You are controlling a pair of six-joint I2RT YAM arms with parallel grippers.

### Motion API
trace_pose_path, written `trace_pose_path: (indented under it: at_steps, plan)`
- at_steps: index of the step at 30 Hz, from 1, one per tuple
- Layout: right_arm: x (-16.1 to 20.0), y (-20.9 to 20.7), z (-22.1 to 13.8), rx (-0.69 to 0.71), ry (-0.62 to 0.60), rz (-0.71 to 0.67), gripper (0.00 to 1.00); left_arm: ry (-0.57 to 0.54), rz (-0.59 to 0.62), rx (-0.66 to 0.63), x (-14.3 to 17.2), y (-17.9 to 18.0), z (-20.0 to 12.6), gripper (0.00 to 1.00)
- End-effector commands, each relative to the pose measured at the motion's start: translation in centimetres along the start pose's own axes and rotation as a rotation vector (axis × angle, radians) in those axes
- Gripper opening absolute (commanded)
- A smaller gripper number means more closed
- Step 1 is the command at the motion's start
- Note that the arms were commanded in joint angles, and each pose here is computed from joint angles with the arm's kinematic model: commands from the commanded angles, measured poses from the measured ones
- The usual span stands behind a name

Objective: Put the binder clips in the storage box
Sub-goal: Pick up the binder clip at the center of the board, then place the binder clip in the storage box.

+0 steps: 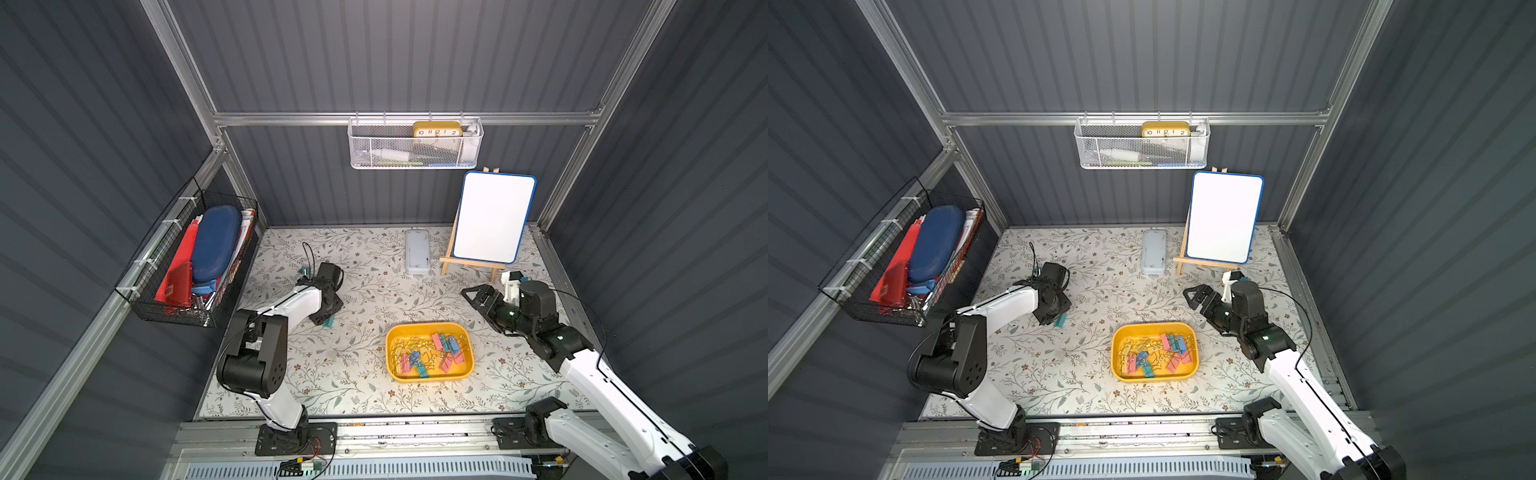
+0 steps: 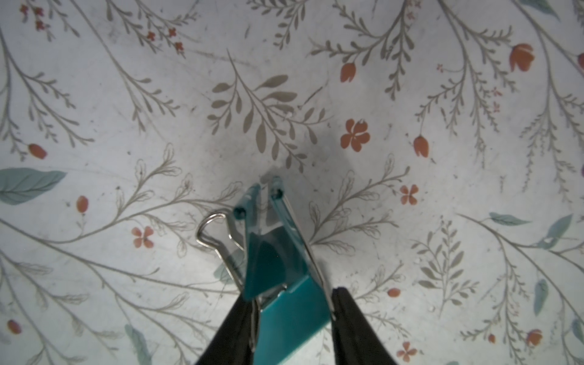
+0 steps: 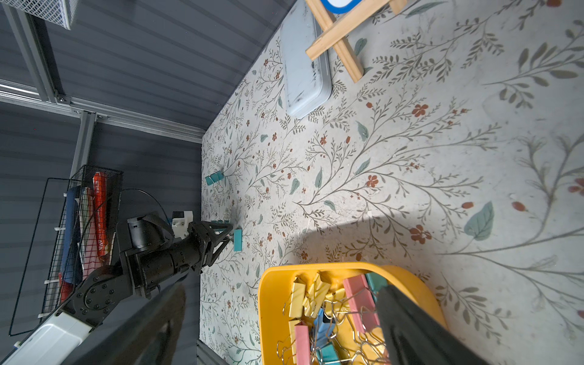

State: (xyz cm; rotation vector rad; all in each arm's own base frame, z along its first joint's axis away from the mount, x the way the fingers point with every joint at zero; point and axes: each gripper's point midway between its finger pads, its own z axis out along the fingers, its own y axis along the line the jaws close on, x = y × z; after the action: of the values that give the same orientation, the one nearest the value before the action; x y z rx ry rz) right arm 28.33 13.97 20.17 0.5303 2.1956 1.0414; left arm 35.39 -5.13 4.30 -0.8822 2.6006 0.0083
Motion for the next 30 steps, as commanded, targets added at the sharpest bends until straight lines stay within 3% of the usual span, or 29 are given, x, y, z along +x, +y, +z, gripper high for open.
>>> trace_pose_path:
  at_steps: [1,7,11,14,17,22,26,30]
  plan:
    - [-0.1,0.3,-0.3,0.002,-0.004,-0.013,0.99,-0.037,-0.006,0.069,-1.9,-1.4,-2.9,0.37]
    - [-0.5,-0.3,-0.1,0.019,-0.029,0.007,0.99,-0.046,0.047,0.248,-2.7,-4.8,-7.7,0.37]
    - [-1.9,-1.7,0.0,0.036,-0.051,0.07,0.99,-0.018,0.152,0.429,0.4,-9.9,-12.2,0.37]
    - [-3.1,-2.4,-0.1,0.042,-0.064,0.109,0.99,0.051,0.263,0.509,5.7,-13.7,-15.3,0.37]
    - [-4.0,-2.7,-0.4,0.051,-0.086,0.109,0.99,0.165,0.405,0.572,13.4,-16.8,-17.4,0.37]
    - [-4.6,-3.1,-0.8,0.058,-0.105,0.116,0.99,0.309,0.607,0.551,24.1,-17.5,-18.9,0.37]
    - [-4.3,-3.4,-0.6,0.06,-0.097,0.129,0.99,0.399,0.738,0.578,30.0,-17.1,-19.6,0.37]
    - [-4.0,-3.6,-0.5,0.056,-0.091,0.14,0.99,0.428,0.832,0.538,33.3,-16.6,-17.9,0.37]
